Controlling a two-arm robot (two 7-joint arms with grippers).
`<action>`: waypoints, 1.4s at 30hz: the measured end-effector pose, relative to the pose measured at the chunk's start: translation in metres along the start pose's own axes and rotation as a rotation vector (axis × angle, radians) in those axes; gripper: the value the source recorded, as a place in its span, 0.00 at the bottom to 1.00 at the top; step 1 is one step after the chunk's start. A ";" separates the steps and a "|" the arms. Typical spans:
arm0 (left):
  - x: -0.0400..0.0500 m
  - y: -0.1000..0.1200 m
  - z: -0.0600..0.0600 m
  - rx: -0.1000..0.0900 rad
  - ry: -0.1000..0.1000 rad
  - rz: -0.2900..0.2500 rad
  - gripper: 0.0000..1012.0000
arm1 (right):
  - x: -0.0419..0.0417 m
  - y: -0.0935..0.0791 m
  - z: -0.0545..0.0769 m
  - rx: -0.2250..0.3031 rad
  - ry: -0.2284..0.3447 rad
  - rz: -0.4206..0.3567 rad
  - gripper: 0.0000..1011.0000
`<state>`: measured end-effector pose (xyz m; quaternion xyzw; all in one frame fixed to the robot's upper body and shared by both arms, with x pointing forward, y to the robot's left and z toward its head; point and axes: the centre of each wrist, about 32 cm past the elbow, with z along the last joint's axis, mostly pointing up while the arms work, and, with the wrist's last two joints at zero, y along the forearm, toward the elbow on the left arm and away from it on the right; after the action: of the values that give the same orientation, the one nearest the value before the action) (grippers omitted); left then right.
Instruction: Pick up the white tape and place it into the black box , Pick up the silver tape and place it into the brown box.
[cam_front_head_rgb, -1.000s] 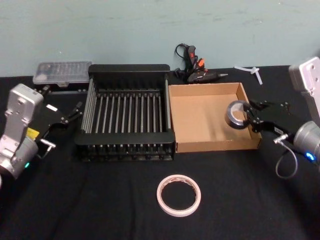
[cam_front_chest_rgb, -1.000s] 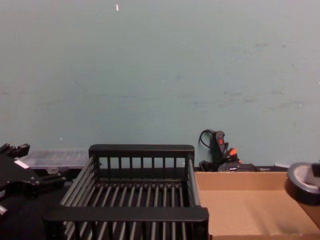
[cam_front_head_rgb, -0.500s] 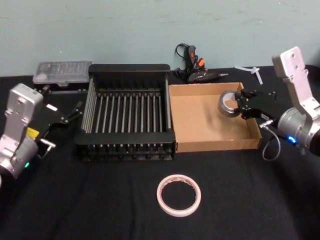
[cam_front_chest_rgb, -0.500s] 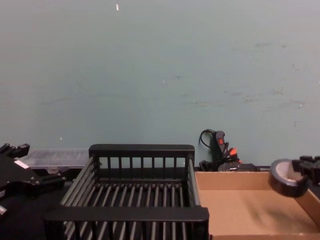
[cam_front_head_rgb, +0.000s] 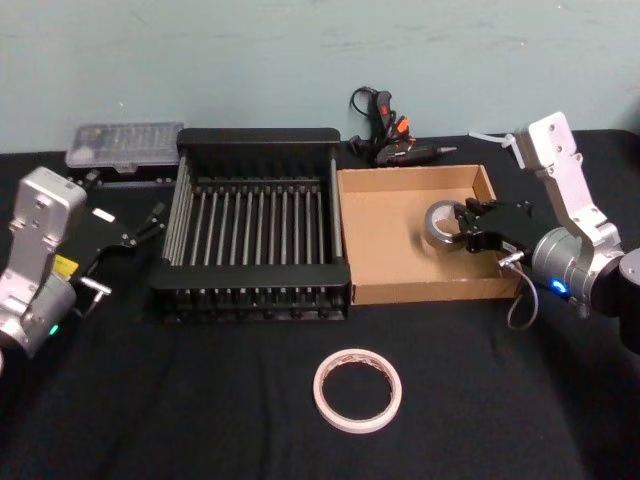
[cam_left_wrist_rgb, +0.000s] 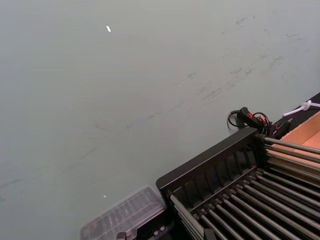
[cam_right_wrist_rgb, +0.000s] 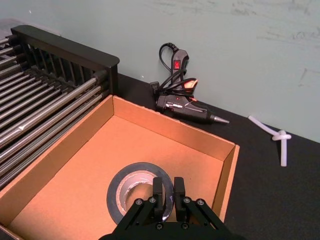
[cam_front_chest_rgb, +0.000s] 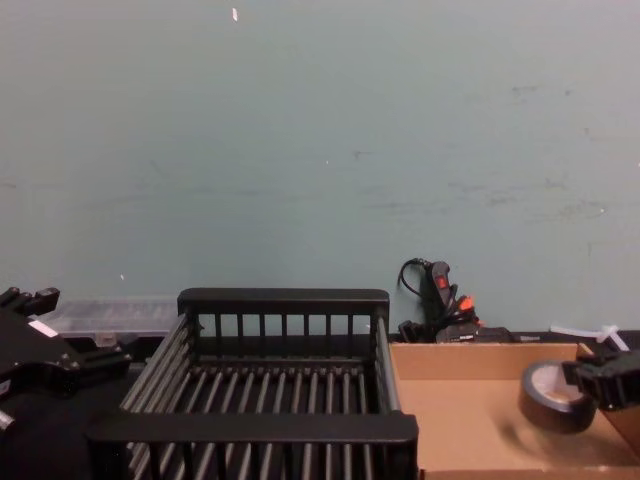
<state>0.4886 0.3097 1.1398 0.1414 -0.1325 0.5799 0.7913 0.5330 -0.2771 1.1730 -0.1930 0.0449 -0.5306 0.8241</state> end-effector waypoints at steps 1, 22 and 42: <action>0.0000 0.000 0.000 0.000 0.000 0.000 0.99 | 0.0000 0.000 0.000 0.000 0.000 0.000 0.13; 0.0000 0.000 0.000 0.000 0.000 0.000 0.99 | -0.0006 0.002 0.000 -0.006 -0.002 -0.002 0.31; 0.0000 0.000 0.000 0.000 0.000 0.000 0.99 | -0.0005 0.002 0.000 -0.006 0.000 -0.001 0.92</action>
<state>0.4886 0.3097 1.1398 0.1415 -0.1325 0.5799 0.7913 0.5342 -0.2762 1.1718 -0.1954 0.0462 -0.5311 0.8232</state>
